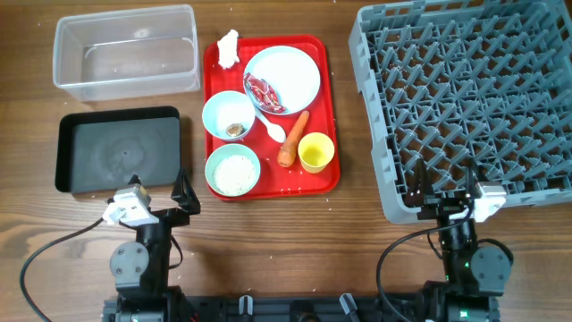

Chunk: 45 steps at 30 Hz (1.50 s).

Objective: Sort waste into correct bins and load items into the dishwasher rack
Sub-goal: 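Move the left gripper toward the green bowl of rice on the red tray, then grasp the green bowl rim with the left gripper and lift it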

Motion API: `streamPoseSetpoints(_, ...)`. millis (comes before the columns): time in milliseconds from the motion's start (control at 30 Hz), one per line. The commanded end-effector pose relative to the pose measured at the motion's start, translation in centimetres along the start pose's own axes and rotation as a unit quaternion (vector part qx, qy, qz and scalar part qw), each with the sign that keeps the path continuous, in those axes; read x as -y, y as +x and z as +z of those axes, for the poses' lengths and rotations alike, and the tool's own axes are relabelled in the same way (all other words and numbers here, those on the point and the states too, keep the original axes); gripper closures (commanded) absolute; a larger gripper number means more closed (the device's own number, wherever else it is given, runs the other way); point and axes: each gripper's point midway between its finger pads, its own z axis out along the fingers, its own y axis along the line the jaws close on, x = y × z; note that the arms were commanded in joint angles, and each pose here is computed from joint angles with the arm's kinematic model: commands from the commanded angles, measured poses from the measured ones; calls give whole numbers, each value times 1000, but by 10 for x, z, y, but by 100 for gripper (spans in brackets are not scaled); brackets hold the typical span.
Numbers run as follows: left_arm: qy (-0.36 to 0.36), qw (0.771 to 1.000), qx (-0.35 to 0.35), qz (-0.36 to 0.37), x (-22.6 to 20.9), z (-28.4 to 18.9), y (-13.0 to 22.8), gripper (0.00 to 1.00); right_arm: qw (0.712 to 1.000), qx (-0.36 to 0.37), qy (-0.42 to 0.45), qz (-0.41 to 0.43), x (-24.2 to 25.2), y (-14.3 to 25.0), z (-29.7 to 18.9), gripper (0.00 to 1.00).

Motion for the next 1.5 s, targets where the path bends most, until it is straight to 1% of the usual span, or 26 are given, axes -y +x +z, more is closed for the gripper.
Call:
streamPoseSetpoints(0, 13, 999, 29, 23, 16, -11, -45, 0, 997, 24, -59, -41, -29, -51, -1, 0)
streamPoseSetpoints(67, 5, 999, 4, 34, 23, -15, -64, 0, 993, 11, -100, -65, -48, -82, 8, 0)
streamPoseSetpoints(100, 0, 999, -13, 45, 25, -15, -72, 0, 992, -4, -109, -62, -52, -90, 15, 0)
streamPoseSetpoints(233, -23, 993, -104, 46, 37, -3, -103, 0, 978, -97, -175, -55, -76, -121, 57, 0)
streamPoseSetpoints(300, -27, 984, -170, 42, 46, 15, -117, 0, 965, -172, -194, -37, -81, -127, 84, 0)
streamPoseSetpoints(400, 2, 968, -247, 53, 66, 39, -117, 0, 950, -235, -200, -44, -79, -129, 106, 0)
streamPoseSetpoints(433, 5, 952, -299, 64, 75, 54, -109, 0, 941, -267, -201, -46, -77, -124, 114, 0)
streamPoseSetpoints(500, 7, 931, -359, 73, 84, 70, -92, 0, 931, -303, -201, -41, -74, -116, 121, 0)
streamPoseSetpoints(567, 16, 889, -449, 92, 100, 93, -49, 0, 920, -332, -208, -24, -73, -99, 126, 0)
streamPoseSetpoints(633, 28, 858, -502, 105, 112, 101, -7, 0, 917, -339, -212, -17, -73, -93, 131, 0)
streamPoseSetpoints(667, 29, 849, -516, 108, 115, 106, 7, 0, 916, -342, -210, -10, -72, -91, 132, 0)
streamPoseSetpoints(700, 29, 841, -532, 89, 121, 112, 25, 0, 915, -351, -200, 15, -71, -88, 134, 0)
streamPoseSetpoints(733, 28, 827, -557, 66, 126, 112, 43, 0, 913, -358, -194, 32, -70, -85, 135, 0)
streamPoseSetpoints(800, 50, 801, -595, 50, 138, 110, 73, 1, 909, -369, -190, 40, -68, -77, 138, 1)
streamPoseSetpoints(833, 54, 791, -608, 53, 142, 109, 85, 10, 906, -376, -189, 43, -67, -72, 140, 1)
streamPoseSetpoints(867, 54, 782, -619, 58, 145, 105, 95, 21, 904, -381, -188, 46, -66, -68, 141, 3)
streamPoseSetpoints(900, 39, 773, -631, 47, 150, 101, 107, 42, 902, -387, -187, 49, -65, -64, 143, 7)
streamPoseSetpoints(933, 14, 769, -639, 31, 153, 98, 116, 51, 900, -392, -186, 51, -64, -59, 145, 10)
streamPoseSetpoints(1033, -43, 757, -651, 41, 160, 85, 141, 57, 892, -409, -183, 60, -61, -47, 147, 12)
streamPoseSetpoints(1100, -108, 750, -648, 71, 150, 73, 154, 59, 888, -419, -181, 64, -60, -41, 146, 12)
streamPoseSetpoints(1133, -139, 745, -648, 72, 141, 68, 160, 60, 886, -422, -180, 64, -60, -40, 145, 12)
streamPoseSetpoints(1167, -151, 740, -652, 67, 137, 64, 165, 61, 886, -424, -176, 63, -58, -39, 145, 12)
streamPoseSetpoints(1267, -182, 736, -648, 76, 119, 58, 172, 62, 886, -425, -175, 63, -58, -38, 145, 12)
streamPoseSetpoints(1367, -182, 737, -646, 76, 108, 53, 191, 62, 886, -425, -175, 63, -58, -38, 145, 12)
streamPoseSetpoints(1400, -181, 738, -645, 75, 106, 53, 196, 66, 886, -425, -175, 63, -58, -38, 145, 12)
streamPoseSetpoints(1467, -178, 742, -642, 74, 106, 54, 198, 76, 886, -425, -175, 64, -58, -38, 145, 12)
